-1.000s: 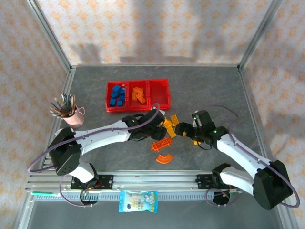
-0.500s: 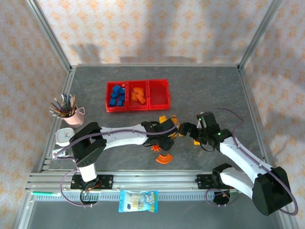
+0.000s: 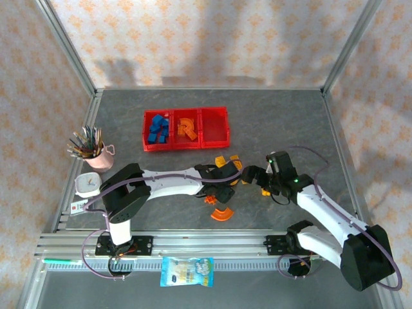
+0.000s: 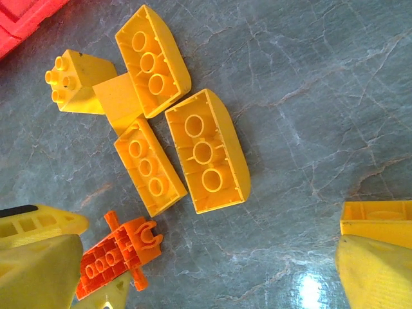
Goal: Sort the legos into containers by color
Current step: Pick up the lego from the middle-left of the table.
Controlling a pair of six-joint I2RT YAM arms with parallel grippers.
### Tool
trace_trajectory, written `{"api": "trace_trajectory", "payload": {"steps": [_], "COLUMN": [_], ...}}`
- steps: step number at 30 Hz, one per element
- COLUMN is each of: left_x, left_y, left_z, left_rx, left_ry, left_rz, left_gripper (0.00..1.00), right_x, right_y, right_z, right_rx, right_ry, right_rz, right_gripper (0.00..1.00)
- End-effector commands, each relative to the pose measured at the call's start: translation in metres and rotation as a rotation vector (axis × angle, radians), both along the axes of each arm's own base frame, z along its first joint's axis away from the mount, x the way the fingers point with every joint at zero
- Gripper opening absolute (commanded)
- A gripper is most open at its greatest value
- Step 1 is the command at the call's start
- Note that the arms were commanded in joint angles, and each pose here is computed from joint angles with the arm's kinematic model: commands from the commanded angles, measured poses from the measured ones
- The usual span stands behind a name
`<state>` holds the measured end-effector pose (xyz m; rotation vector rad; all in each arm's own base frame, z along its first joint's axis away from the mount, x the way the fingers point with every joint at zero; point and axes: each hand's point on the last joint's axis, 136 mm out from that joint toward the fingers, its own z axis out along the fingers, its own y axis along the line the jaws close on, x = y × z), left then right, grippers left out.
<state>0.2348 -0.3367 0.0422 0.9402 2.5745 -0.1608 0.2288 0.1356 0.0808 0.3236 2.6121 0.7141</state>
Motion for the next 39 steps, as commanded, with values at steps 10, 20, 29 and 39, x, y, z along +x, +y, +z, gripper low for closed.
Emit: {"api": "trace_trajectory", "payload": {"steps": [10, 20, 29, 39], "left_x": [-0.019, -0.017, -0.02, -0.018], "left_y": [0.012, 0.007, 0.018, 0.022], "left_z": [-0.02, 0.013, -0.002, -0.018], "left_rx": [0.048, -0.045, 0.013, 0.058], "left_ry": [0.067, 0.016, 0.03, 0.03], "left_rz": [-0.058, -0.051, -0.054, -0.061], "left_gripper": [0.55, 0.63, 0.64, 0.57], "right_x": [0.003, 0.007, 0.006, 0.007], "right_y": [0.001, 0.003, 0.004, 0.004], "right_z": [0.001, 0.005, 0.005, 0.009], "right_rx": [0.012, 0.021, 0.023, 0.031], "right_ry": [-0.012, -0.018, -0.017, -0.03], "right_rz": [-0.004, -0.002, -0.003, -0.007], "right_gripper": [1.0, 1.0, 1.0, 1.0]}}
